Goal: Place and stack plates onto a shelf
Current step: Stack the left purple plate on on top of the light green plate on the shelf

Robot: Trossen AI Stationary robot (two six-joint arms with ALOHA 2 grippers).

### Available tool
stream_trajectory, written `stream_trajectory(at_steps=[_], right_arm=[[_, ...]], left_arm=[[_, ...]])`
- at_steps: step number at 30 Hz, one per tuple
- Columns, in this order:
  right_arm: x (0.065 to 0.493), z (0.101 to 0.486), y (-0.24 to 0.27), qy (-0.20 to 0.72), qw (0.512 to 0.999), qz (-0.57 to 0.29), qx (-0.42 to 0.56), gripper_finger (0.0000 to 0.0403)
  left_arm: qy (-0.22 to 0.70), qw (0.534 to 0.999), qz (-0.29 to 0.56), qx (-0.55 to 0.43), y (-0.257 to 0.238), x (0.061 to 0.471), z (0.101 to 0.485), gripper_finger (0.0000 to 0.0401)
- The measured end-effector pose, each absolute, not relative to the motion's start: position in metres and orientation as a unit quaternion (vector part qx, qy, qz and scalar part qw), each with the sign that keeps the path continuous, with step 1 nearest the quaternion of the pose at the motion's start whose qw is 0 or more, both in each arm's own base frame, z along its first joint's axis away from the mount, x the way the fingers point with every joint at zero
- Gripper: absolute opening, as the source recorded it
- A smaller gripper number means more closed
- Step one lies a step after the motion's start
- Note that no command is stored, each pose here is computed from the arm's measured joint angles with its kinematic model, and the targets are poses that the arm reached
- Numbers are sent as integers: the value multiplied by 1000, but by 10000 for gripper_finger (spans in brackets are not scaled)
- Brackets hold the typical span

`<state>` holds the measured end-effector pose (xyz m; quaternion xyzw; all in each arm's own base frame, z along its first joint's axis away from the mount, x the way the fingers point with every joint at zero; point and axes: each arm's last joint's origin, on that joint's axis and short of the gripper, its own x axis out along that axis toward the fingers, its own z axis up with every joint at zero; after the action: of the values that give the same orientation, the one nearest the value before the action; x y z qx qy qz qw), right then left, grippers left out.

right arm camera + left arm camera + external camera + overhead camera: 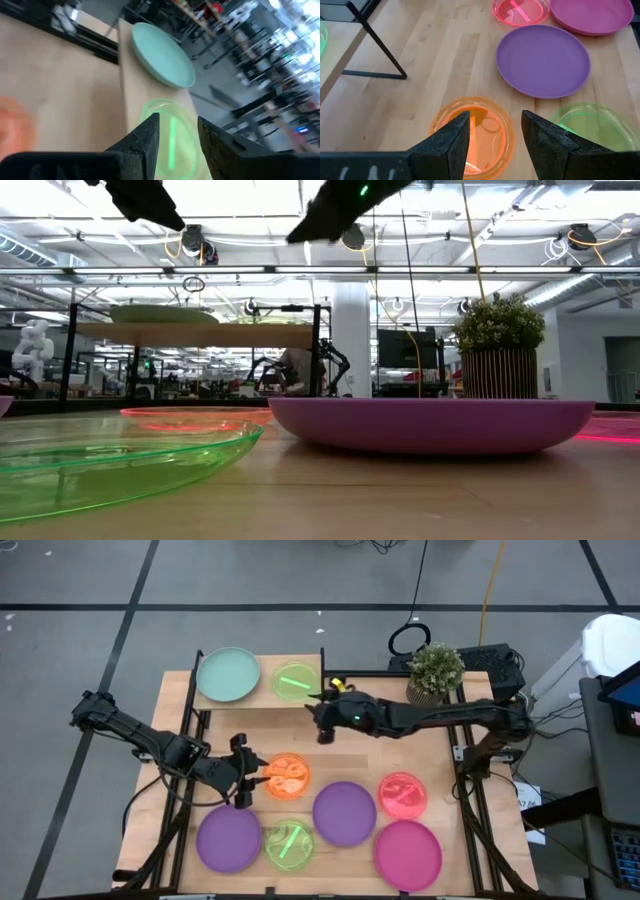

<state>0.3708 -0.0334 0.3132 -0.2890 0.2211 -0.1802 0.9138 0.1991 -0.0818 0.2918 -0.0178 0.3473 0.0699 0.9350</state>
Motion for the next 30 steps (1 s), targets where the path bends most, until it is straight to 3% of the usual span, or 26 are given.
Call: stream_trajectory(at_steps=[9, 17, 20, 26, 30], right_arm=[[289, 330, 25, 182, 963, -109, -163, 118], [222, 288, 52, 171, 976, -97, -96, 118], [207, 274, 59, 172, 978, -78, -85, 118], [192, 279, 67, 149, 986, -51, -57, 118], [188, 279, 70, 146, 985, -83, -46, 118]], left_arm=[[346, 936, 56, -30, -91, 195, 292, 184], [350, 934, 29, -63, -110, 184, 291, 184], [361, 929, 2, -77, -123, 179, 289, 184], [414, 905, -50, -81, -161, 173, 268, 184], [452, 885, -62, -95, -185, 174, 247, 184]])
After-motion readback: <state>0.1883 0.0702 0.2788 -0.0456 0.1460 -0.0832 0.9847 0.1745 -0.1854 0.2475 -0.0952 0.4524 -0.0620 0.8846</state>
